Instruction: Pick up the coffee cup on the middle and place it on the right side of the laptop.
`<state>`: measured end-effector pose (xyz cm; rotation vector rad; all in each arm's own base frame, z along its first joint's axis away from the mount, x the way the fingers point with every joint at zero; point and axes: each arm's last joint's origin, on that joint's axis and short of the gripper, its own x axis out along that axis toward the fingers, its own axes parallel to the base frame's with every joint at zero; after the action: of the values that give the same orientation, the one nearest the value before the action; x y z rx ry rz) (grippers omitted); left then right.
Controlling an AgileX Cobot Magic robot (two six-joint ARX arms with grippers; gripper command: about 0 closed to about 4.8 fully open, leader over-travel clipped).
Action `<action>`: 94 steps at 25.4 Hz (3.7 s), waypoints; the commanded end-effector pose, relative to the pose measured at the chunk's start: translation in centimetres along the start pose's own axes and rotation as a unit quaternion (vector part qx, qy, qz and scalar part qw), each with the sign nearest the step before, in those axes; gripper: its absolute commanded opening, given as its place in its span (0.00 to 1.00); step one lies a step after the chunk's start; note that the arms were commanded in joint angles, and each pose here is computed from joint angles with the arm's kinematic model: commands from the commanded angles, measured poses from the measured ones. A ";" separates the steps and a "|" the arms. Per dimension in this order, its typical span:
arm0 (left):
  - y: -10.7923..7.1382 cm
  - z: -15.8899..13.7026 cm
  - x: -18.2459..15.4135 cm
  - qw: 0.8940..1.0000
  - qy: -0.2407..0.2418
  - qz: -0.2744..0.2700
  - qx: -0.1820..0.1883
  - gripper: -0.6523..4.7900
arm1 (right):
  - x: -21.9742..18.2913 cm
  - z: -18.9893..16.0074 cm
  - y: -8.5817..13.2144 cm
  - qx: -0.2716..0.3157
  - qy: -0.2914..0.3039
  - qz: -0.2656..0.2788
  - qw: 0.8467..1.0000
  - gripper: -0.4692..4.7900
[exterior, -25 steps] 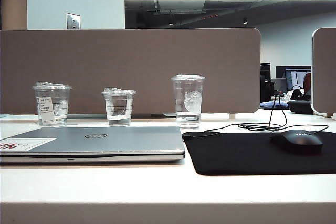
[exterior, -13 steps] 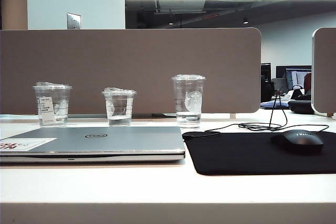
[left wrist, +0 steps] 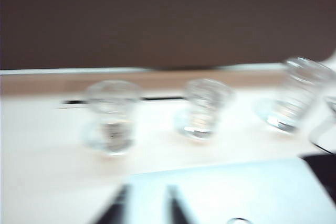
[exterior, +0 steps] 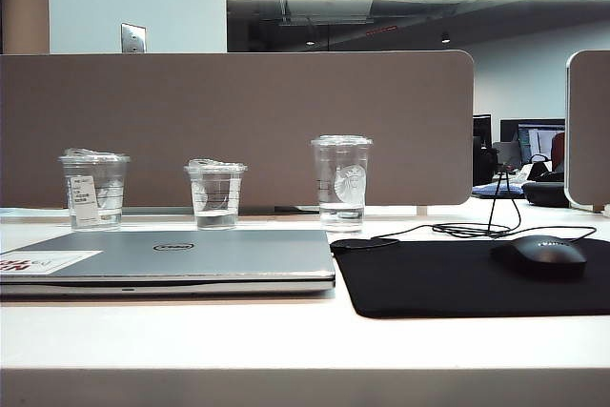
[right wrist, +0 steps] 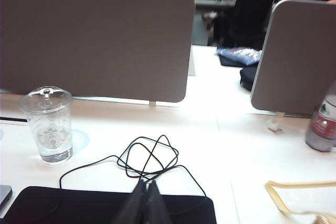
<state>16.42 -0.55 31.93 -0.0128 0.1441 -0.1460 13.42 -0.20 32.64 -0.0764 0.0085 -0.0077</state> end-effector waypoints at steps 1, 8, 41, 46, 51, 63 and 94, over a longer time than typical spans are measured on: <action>-0.3 1.4 2.5 0.998 0.002 -0.065 0.002 0.69 | 2.0 1.7 0.1 -0.003 0.002 0.045 0.999 0.08; -2.6 0.7 9.4 0.992 0.039 -0.122 0.012 1.00 | 8.0 3.6 0.9 0.001 0.048 0.098 0.994 0.08; -6.0 -8.8 32.3 0.991 0.100 -0.084 0.017 1.00 | 16.7 1.4 2.7 0.003 0.055 0.140 0.989 0.08; -6.0 -9.5 33.2 0.991 0.104 -0.085 0.017 1.00 | 17.0 1.0 2.7 0.003 0.063 0.140 0.988 0.08; -6.1 -10.7 34.2 0.990 0.110 -0.085 0.017 1.00 | 17.4 0.5 2.8 0.002 0.073 0.141 0.987 0.08; -6.1 -12.0 36.0 0.995 0.077 -0.066 0.019 1.00 | 18.4 -1.5 3.0 0.005 0.121 0.145 0.982 0.08; -6.3 -11.6 36.9 0.995 0.038 -0.087 0.017 0.72 | 19.1 -2.4 3.1 0.002 0.135 0.145 0.980 0.08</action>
<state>49.86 -12.08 14.62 0.0216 0.2442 -0.3089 32.45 2.53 29.40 -0.0631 0.3190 0.2744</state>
